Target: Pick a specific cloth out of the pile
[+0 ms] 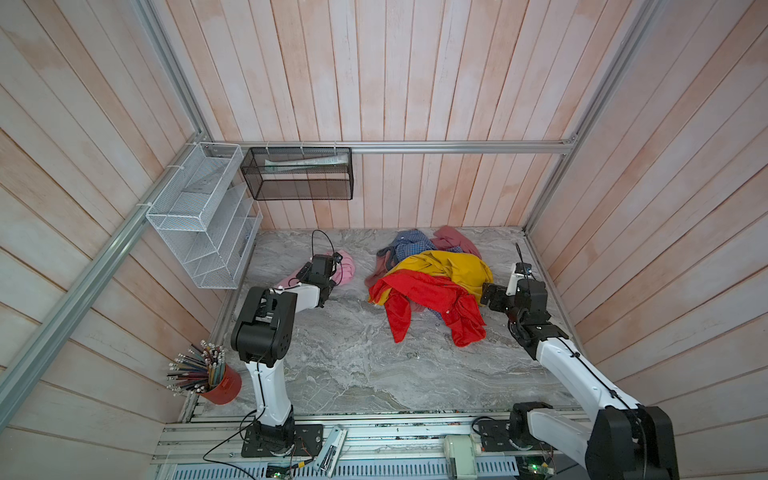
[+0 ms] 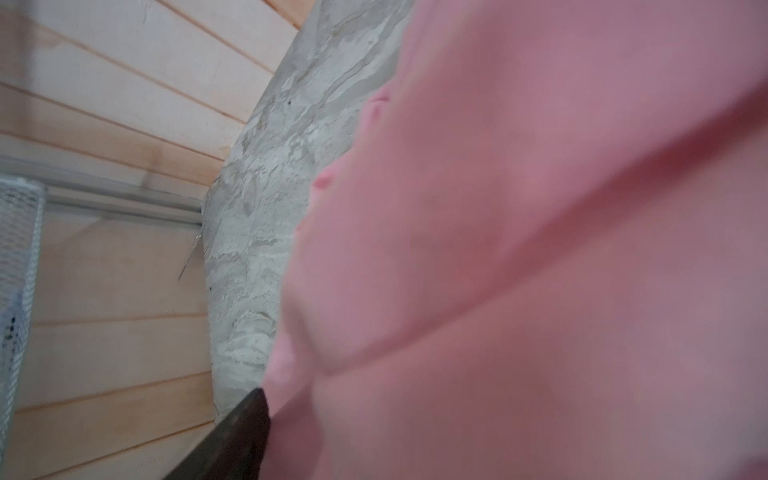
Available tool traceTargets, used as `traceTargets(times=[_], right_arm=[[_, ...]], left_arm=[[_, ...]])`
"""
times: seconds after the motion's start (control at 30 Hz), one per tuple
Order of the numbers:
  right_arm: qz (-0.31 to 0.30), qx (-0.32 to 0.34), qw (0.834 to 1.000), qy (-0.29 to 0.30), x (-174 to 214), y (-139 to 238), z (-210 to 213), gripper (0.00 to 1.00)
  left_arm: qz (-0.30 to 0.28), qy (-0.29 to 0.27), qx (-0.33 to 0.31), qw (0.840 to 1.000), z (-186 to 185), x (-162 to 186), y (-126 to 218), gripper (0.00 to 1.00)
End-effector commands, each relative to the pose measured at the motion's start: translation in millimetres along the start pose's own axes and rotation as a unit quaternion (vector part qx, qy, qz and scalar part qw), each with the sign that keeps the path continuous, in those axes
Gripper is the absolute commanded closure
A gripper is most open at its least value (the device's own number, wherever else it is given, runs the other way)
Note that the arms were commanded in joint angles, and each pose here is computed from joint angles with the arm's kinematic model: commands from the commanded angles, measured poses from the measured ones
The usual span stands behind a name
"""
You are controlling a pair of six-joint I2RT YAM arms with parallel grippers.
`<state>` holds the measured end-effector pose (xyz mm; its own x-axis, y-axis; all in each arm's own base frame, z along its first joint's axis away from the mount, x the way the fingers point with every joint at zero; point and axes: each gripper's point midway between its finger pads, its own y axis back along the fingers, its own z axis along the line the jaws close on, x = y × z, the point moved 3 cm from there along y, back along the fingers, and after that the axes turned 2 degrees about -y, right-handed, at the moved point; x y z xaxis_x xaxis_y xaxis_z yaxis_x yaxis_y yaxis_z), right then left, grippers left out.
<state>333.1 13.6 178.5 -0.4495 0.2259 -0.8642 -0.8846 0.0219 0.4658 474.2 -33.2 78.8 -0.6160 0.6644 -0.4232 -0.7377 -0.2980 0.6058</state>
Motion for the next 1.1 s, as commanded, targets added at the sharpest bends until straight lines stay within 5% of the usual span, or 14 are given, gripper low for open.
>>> traceTargets(times=[0.0,0.3,0.5,0.8,1.07], right_arm=[[-0.016,0.007,1.0,0.014,-7,1,-4,0.02],[-0.048,-0.023,0.998,0.036,-16,13,1,0.02],[-0.077,-0.08,0.993,0.048,-19,25,16,0.03],[-0.079,-0.078,0.992,0.062,-19,25,16,0.03],[-0.138,-0.06,0.986,0.069,-19,26,8,0.03]], left_arm=[[-0.019,0.049,-0.039,0.998,34,-18,18,0.12],[-0.044,0.114,-0.053,0.991,59,-31,47,0.05],[0.007,0.043,-0.078,0.996,35,-14,51,0.03],[-0.022,0.152,-0.028,0.988,24,-4,95,0.03],[-0.125,0.29,0.011,0.949,40,-9,149,0.02]])
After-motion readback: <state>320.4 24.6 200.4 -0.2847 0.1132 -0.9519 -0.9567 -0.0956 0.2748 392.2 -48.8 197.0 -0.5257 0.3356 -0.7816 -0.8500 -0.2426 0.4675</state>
